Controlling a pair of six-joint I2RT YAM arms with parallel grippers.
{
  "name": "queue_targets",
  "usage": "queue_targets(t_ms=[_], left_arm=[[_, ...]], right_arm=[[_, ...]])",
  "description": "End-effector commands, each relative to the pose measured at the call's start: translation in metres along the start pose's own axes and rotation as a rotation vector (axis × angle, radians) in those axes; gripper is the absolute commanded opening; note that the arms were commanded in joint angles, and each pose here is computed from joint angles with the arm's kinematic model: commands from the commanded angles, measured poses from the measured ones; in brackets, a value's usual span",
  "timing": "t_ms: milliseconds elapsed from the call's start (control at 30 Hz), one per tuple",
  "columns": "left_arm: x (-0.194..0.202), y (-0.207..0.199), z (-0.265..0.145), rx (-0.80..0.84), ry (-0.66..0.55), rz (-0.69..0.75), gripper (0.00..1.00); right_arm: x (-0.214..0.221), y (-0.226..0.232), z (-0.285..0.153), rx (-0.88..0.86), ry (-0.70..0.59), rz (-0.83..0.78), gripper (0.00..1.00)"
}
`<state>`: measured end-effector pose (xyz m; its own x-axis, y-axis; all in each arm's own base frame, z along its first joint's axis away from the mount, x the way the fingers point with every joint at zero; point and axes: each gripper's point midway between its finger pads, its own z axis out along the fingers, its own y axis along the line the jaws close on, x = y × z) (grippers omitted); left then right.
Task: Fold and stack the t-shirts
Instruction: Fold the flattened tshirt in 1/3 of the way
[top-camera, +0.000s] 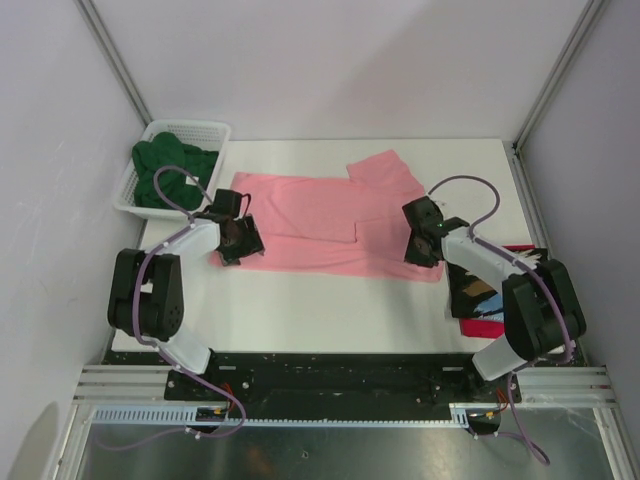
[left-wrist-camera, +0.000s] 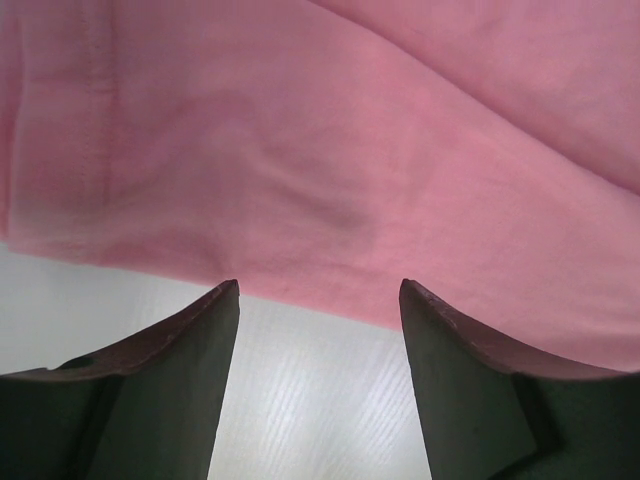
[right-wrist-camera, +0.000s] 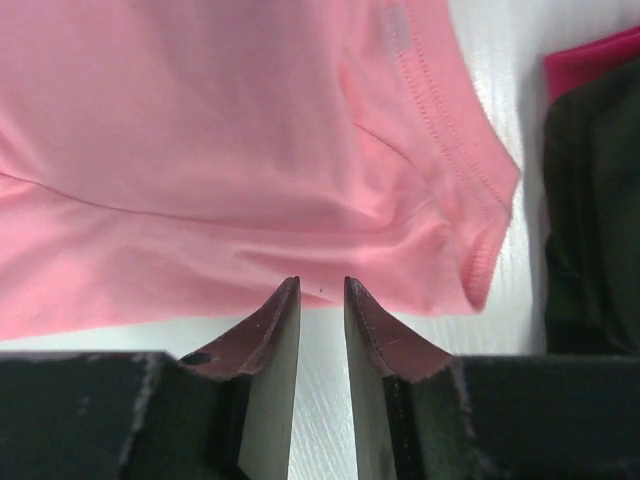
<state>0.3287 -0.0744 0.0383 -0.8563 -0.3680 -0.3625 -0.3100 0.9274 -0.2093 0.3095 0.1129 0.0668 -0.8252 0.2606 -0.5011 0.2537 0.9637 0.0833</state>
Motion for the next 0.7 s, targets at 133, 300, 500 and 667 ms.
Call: queue_targets(t_ms=[133, 300, 500, 667], left_arm=[[-0.040, 0.024, -0.003, -0.095, -0.110, -0.091, 0.70], [-0.040, 0.049, -0.008, -0.139, -0.130, -0.148, 0.70], [-0.045, 0.086, -0.028, -0.205, -0.210, -0.268, 0.65], [-0.044, 0.105, -0.028, -0.232, -0.209, -0.336, 0.59]], right_arm=[[0.003, -0.017, 0.039, 0.034, 0.052, 0.051, 0.28], [0.011, -0.028, 0.049, 0.057, 0.082, 0.055, 0.37], [0.008, -0.024, 0.046, 0.022, 0.075, 0.061, 0.45], [0.000, -0.020, 0.036, -0.014, 0.051, 0.068, 0.47]])
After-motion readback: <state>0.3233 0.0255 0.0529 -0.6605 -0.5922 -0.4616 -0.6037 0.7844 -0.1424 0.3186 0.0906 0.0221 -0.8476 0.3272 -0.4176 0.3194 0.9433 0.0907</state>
